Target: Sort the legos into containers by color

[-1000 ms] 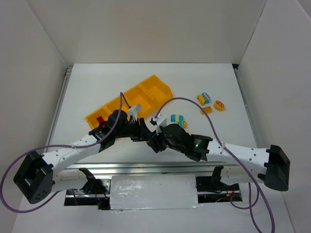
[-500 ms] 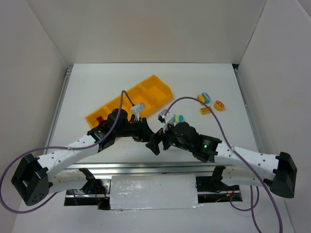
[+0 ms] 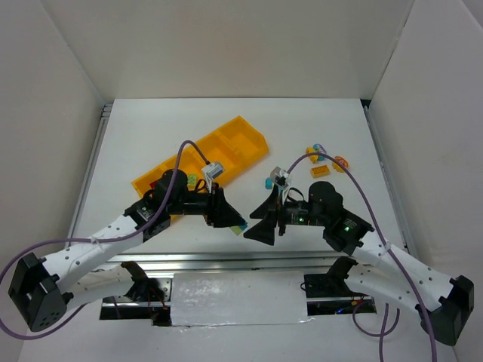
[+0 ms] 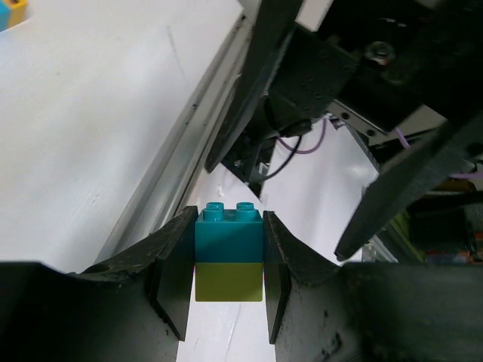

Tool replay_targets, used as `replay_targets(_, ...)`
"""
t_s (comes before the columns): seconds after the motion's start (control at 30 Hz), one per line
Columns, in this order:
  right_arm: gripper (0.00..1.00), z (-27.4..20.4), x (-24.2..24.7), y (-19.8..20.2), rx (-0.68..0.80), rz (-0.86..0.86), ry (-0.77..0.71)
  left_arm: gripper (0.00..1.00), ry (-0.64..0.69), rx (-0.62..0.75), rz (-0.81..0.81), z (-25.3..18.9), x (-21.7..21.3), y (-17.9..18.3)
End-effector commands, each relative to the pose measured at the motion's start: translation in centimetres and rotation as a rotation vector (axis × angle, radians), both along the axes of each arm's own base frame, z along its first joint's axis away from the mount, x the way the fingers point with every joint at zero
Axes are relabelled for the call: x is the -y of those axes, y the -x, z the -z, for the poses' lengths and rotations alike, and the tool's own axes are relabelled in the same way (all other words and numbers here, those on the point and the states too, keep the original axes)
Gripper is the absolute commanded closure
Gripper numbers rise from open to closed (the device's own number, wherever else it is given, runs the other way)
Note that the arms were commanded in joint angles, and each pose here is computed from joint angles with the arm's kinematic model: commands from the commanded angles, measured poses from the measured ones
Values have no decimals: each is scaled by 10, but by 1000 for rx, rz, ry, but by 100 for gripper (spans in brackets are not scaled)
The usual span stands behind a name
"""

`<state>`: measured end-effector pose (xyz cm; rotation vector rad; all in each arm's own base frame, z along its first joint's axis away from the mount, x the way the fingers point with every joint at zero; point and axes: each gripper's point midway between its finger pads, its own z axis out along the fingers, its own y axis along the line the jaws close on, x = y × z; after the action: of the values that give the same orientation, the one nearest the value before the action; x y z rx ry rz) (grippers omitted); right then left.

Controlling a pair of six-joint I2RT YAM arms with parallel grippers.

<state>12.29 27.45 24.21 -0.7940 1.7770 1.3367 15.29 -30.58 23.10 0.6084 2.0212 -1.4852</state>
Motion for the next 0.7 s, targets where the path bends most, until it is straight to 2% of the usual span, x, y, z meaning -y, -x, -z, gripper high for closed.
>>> replay_targets(0.0, 8, -21, -4, 20, 18, -126, -94, 100, 109, 130, 98, -35, 2, 15)
replay_targets(0.1, 11, -24, -6, 28, 10, -189, -114, 100, 137, 144, 118, -41, 1, 20)
replay_targets(0.3, 18, -24, -10, 23, 13, -175, -128, 100, 187, 147, 162, -49, 0, 31)
replay_targets(0.57, 35, -28, -14, 16, 12, -160, -136, 100, 235, 167, 199, -60, -1, 39)
replay_targets(0.67, 45, -29, -16, 18, 2, -179, -145, 100, 237, 169, 203, -60, -1, 39)
